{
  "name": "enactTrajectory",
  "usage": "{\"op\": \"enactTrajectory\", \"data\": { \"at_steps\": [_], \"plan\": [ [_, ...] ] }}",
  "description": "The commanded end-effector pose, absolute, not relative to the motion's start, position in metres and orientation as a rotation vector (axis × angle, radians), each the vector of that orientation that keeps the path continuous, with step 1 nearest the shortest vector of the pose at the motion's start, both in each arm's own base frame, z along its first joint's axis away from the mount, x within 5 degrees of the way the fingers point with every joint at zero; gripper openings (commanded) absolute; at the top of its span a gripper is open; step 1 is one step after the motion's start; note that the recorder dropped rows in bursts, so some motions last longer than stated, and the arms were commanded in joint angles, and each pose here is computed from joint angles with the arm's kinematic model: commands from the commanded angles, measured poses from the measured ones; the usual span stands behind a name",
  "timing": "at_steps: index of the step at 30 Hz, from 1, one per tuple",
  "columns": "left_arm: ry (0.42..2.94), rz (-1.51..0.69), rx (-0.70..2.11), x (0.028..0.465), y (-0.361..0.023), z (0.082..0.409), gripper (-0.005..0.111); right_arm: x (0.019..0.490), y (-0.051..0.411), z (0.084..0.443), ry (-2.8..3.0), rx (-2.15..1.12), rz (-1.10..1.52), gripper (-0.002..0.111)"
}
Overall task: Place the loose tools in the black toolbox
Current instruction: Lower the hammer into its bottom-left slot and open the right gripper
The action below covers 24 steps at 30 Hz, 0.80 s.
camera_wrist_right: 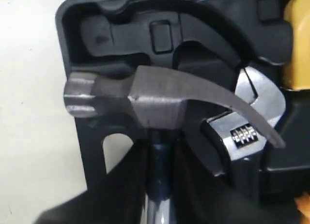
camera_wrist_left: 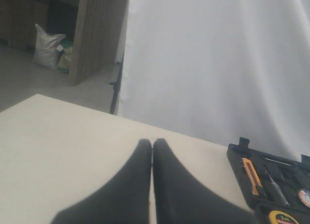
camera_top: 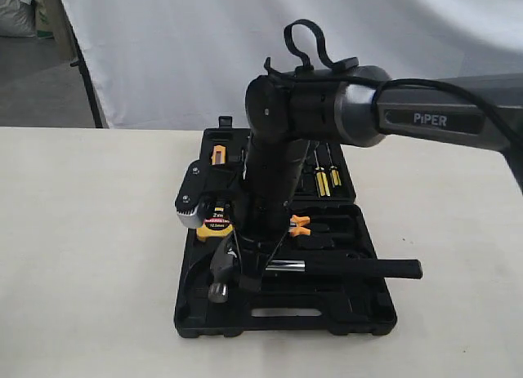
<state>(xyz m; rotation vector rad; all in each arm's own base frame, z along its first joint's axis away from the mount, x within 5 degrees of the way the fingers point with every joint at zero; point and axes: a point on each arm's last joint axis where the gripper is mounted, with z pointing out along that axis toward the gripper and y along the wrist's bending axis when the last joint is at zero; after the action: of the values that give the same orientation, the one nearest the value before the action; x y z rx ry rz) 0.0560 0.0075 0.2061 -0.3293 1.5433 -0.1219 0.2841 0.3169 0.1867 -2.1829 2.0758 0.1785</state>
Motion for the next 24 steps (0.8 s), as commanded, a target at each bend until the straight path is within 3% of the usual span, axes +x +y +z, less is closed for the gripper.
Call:
{"op": "enactTrajectory", "data": {
  "at_steps": [1, 24],
  "plan": [
    [1.526, -0.103, -0.346, 0.055, 0.009, 0.208, 0.001, 0.285, 0.324, 0.178, 2.035, -2.149, 0.221, 0.000],
    [1.526, -0.103, -0.346, 0.055, 0.009, 0.208, 0.001, 0.272, 0.346, 0.153, 1.864, -2.292, 0.178, 0.000]
  ]
}}
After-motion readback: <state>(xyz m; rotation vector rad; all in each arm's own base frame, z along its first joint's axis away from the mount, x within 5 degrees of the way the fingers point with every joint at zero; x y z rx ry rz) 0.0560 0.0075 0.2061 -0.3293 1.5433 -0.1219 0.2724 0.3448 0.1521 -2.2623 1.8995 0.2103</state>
